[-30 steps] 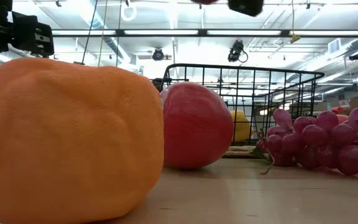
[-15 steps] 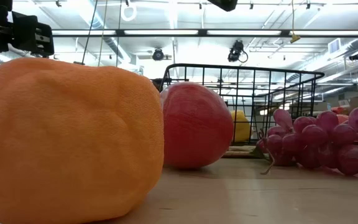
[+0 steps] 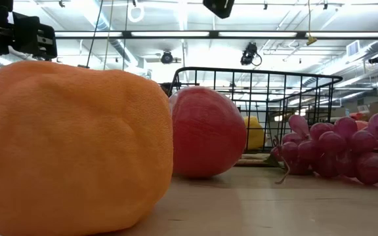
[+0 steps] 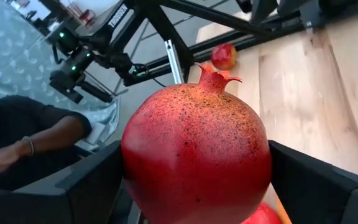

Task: Build produce basket
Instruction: Put the pomegranate into the wire basket

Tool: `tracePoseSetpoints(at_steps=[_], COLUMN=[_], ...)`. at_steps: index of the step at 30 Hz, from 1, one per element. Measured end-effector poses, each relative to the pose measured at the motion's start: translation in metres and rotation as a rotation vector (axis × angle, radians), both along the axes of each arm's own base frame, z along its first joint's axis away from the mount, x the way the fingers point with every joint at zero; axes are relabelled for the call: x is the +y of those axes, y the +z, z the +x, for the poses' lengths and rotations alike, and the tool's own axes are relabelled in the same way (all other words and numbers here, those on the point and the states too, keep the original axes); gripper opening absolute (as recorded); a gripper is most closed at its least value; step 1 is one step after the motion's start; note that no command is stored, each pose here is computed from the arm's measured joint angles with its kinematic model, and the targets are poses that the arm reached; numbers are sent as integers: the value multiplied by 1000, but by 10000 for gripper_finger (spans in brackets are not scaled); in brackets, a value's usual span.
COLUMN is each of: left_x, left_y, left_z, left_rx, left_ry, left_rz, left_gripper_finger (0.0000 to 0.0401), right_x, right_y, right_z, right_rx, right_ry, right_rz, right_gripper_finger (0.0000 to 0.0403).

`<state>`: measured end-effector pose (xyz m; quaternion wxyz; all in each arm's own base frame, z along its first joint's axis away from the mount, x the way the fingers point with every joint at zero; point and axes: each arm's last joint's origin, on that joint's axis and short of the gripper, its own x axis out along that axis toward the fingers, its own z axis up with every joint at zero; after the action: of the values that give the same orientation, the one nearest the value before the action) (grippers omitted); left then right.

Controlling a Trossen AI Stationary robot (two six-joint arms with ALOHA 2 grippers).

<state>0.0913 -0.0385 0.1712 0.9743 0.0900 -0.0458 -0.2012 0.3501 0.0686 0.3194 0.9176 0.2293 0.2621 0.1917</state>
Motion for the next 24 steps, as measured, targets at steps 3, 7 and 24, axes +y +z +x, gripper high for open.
tracePoseSetpoints(at_steps=[3,7,24], left_x=[0,0,0], left_y=[0,0,0], left_z=[0,0,0], left_rx=[0,0,0], left_ry=[0,0,0], left_rz=[0,0,0], left_gripper_finger=[172,172,172], right_x=[-7,-17,-39], right_y=[8,37,126], right_z=[2,3,-39], right_rx=[-32,-83,53], right_ry=[6,14,-112], right_rz=[-40,-82,-342], right_gripper_finger=[373,373,373])
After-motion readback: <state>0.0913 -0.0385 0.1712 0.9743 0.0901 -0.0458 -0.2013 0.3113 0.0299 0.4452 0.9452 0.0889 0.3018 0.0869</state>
